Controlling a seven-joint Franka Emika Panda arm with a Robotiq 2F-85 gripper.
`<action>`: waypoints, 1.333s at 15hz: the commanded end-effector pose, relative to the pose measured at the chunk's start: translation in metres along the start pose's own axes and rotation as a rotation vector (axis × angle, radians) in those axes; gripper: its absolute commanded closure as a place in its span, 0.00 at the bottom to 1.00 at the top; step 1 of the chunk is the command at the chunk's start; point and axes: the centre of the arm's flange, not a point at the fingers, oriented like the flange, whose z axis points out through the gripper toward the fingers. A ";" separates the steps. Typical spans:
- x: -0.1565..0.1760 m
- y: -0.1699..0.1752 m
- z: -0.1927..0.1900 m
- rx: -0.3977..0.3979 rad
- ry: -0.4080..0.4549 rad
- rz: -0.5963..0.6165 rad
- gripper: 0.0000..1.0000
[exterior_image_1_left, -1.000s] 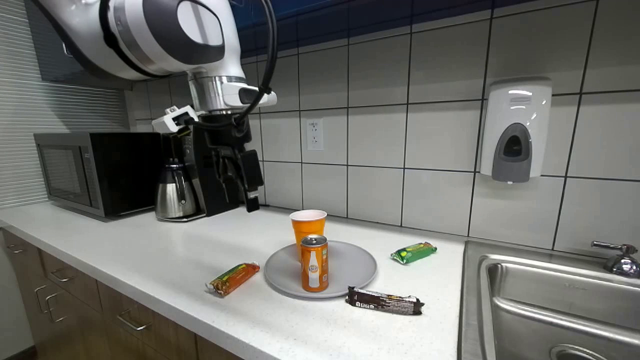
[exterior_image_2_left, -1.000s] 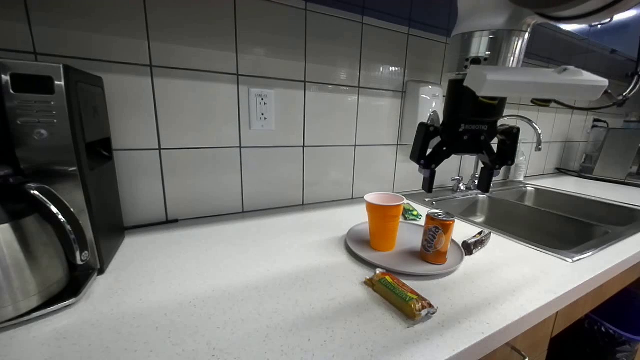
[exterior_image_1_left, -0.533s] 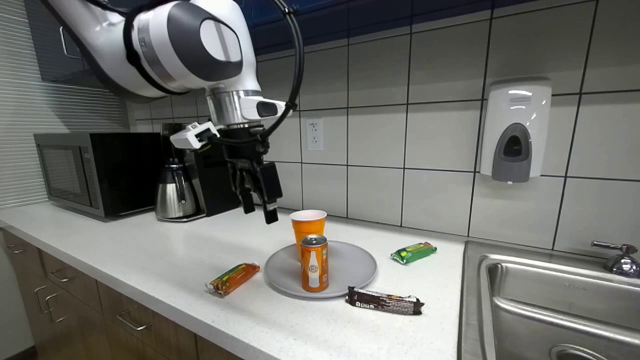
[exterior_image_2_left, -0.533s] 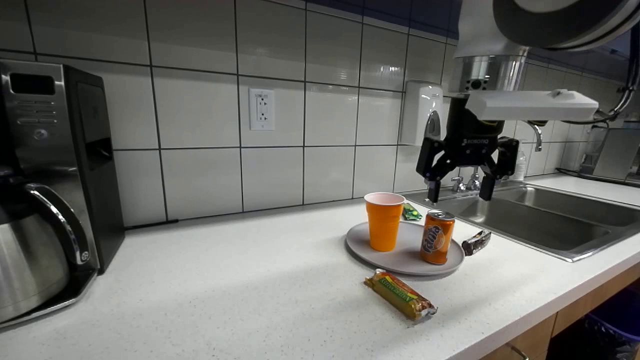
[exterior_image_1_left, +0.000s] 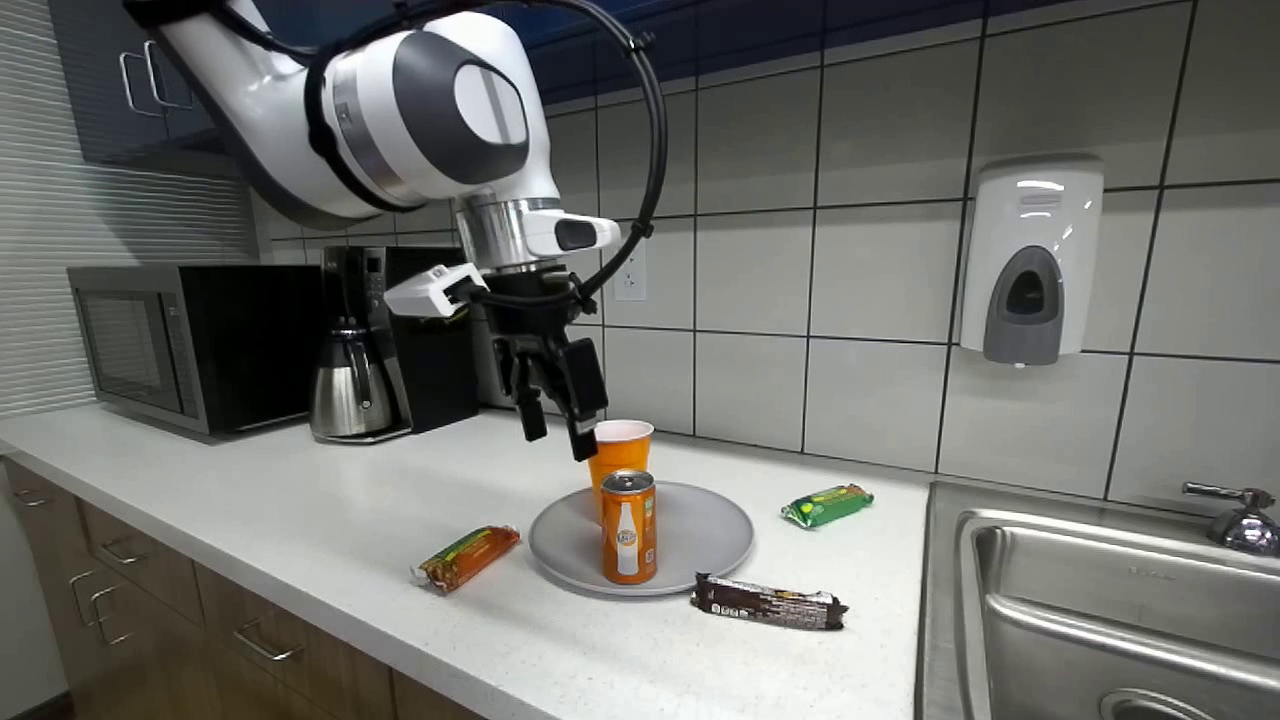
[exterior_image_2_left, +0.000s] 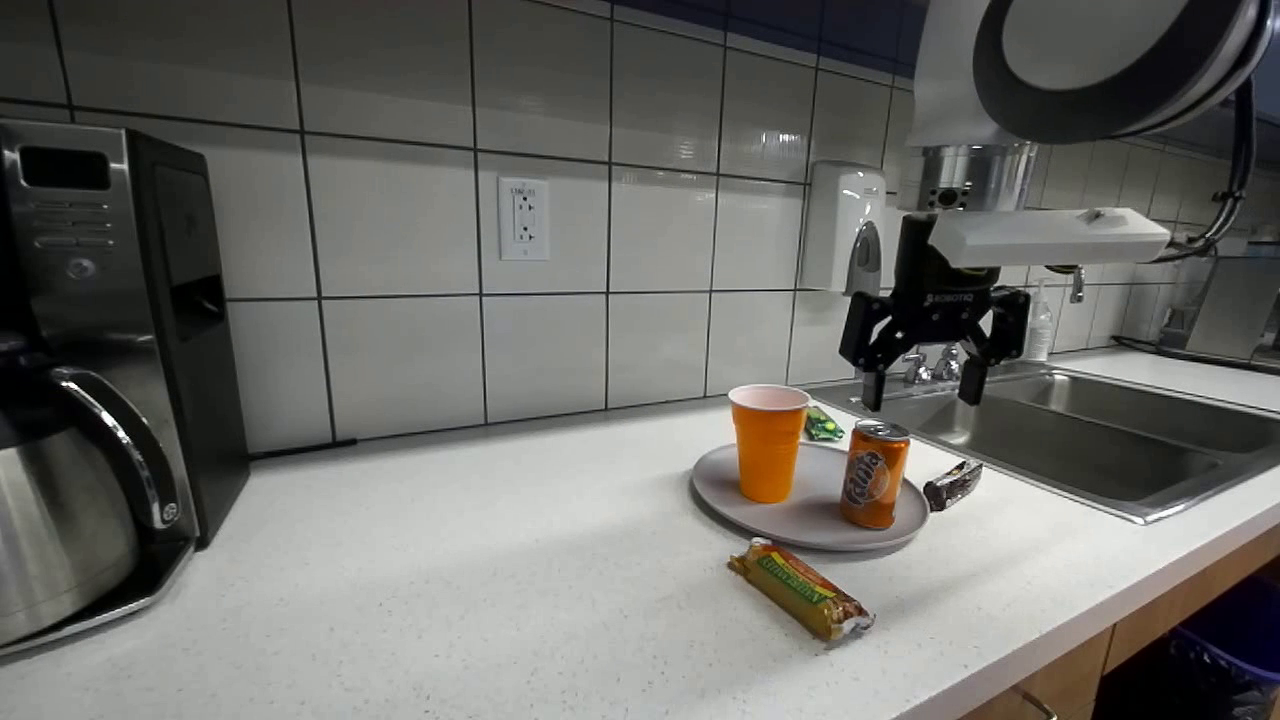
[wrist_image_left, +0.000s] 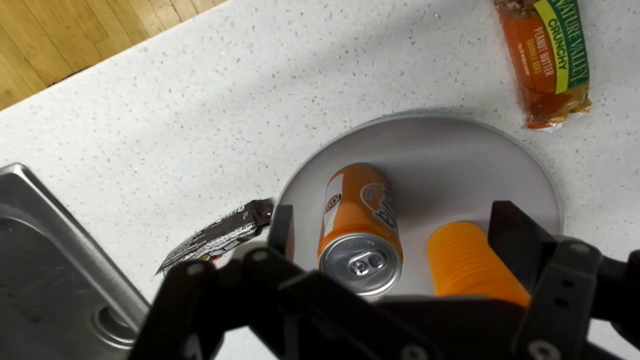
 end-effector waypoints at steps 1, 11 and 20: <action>0.022 -0.002 0.006 0.001 0.002 -0.037 0.00; 0.053 0.011 0.029 -0.028 -0.036 -0.047 0.00; 0.066 0.012 0.056 -0.032 -0.074 -0.070 0.00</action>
